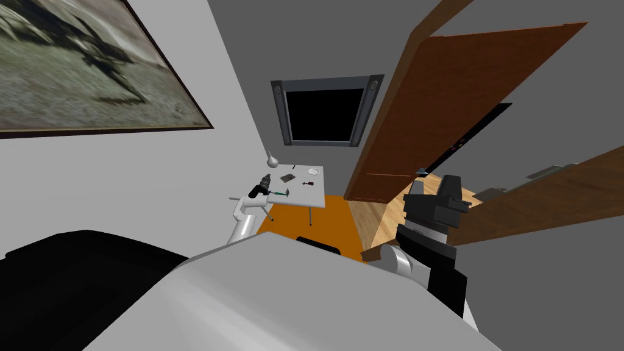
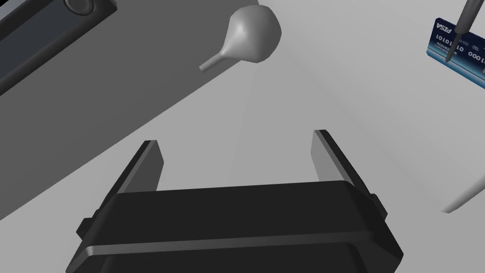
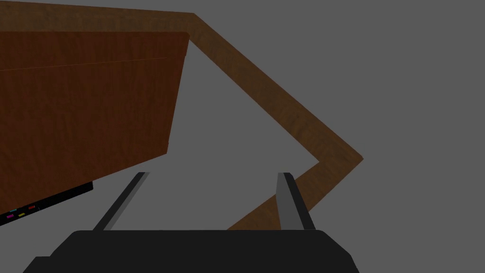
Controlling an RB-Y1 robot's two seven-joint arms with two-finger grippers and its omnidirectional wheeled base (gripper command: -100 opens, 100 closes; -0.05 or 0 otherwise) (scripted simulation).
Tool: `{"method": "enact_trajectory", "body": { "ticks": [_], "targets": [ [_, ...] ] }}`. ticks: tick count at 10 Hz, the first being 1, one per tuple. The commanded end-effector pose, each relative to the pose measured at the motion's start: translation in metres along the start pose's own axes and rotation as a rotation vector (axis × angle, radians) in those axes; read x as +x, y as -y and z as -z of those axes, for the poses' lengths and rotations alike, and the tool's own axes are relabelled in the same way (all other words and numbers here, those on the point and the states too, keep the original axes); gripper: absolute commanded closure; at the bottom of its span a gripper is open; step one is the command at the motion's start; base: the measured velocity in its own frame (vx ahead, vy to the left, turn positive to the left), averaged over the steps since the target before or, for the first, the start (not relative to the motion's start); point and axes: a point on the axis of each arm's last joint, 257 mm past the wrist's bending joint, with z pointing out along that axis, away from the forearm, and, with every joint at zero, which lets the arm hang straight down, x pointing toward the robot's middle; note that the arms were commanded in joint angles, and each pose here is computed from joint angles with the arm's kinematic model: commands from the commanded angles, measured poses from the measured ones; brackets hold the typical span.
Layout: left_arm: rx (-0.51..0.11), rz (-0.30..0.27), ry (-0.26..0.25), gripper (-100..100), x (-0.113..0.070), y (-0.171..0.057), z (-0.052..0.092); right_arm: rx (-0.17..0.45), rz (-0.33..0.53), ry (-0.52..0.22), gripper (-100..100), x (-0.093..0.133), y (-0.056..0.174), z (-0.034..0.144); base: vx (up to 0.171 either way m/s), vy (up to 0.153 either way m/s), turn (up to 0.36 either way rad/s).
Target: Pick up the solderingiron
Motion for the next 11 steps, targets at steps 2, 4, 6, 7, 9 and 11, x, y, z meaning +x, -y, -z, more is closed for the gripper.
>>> {"method": "enact_trajectory", "body": {
  "ticks": [2,4,6,7,9,11],
  "targets": [
    [-0.101,0.000,-0.004,-100,-0.002,-0.027,-0.012,0.000,0.000,0.000,0,0.000,0.000,0.000,0.024,-0.017,-0.029],
    [-0.175,0.002,-0.011,-100,-0.002,-0.044,-0.017,0.000,0.000,0.000,0,0.000,0.000,0.000,0.022,-0.021,-0.036],
    [-0.248,0.005,-0.020,-100,0.000,-0.063,-0.021,0.000,0.000,0.000,0,0.000,0.000,0.000,0.026,-0.014,-0.035],
    [-0.283,0.004,-0.028,-100,0.002,-0.074,-0.020,0.000,0.000,0.000,0,0.000,0.000,0.000,0.023,-0.005,-0.027],
    [-0.354,0.007,-0.040,-100,0.005,-0.092,-0.022,0.000,0.000,0.000,0,0.000,0.000,0.000,0.020,-0.005,-0.032],
    [-0.423,0.009,-0.054,-100,0.008,-0.109,-0.023,0.000,0.000,0.000,0,0.000,0.000,0.000,0.024,0.000,-0.038]
  ]
}}
